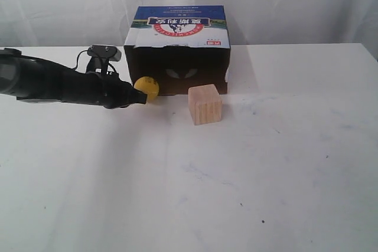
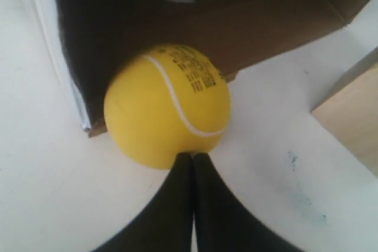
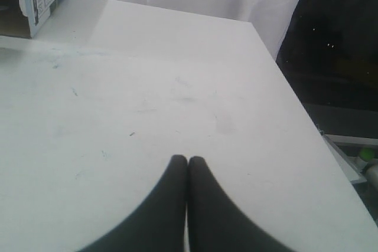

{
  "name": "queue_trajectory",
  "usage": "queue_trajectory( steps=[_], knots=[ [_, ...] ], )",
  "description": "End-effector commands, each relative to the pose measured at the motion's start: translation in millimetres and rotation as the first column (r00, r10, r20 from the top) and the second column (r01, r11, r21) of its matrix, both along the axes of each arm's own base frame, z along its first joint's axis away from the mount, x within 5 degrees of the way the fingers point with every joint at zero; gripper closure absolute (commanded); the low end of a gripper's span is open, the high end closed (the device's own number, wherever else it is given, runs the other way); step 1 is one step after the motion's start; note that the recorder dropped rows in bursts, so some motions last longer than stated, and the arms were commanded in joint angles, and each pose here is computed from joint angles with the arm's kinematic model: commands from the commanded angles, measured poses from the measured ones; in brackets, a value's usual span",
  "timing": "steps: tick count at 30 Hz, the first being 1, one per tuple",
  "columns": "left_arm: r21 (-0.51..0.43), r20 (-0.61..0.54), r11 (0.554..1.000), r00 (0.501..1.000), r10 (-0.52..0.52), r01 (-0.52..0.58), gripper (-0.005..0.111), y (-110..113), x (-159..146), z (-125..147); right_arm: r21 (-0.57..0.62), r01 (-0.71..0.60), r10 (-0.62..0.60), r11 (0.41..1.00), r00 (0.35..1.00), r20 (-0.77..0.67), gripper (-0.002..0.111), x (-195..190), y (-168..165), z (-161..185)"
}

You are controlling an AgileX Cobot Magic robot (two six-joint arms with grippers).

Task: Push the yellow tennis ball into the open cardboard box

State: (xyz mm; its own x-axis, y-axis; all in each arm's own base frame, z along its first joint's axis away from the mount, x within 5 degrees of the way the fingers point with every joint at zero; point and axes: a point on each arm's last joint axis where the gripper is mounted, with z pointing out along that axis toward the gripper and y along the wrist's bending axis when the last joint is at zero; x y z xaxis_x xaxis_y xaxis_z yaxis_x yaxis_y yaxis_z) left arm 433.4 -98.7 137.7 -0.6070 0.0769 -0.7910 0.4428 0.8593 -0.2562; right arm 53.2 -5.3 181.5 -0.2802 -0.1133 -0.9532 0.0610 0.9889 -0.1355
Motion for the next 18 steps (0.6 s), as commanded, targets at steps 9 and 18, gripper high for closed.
queue_trajectory(
  steps=[9,18],
  knots=[
    [-0.077,0.002,0.996,0.999,-0.053,0.053,0.107,-8.2,3.3,-4.6,0.004,0.001,-0.001,1.0,1.0,0.018,0.108,0.1,0.0,0.7],
    [-0.203,0.081,0.973,0.992,-0.092,0.107,0.107,-21.2,38.0,8.3,0.004,0.001,-0.001,1.0,1.0,0.018,0.108,0.1,0.0,0.7]
  ],
)
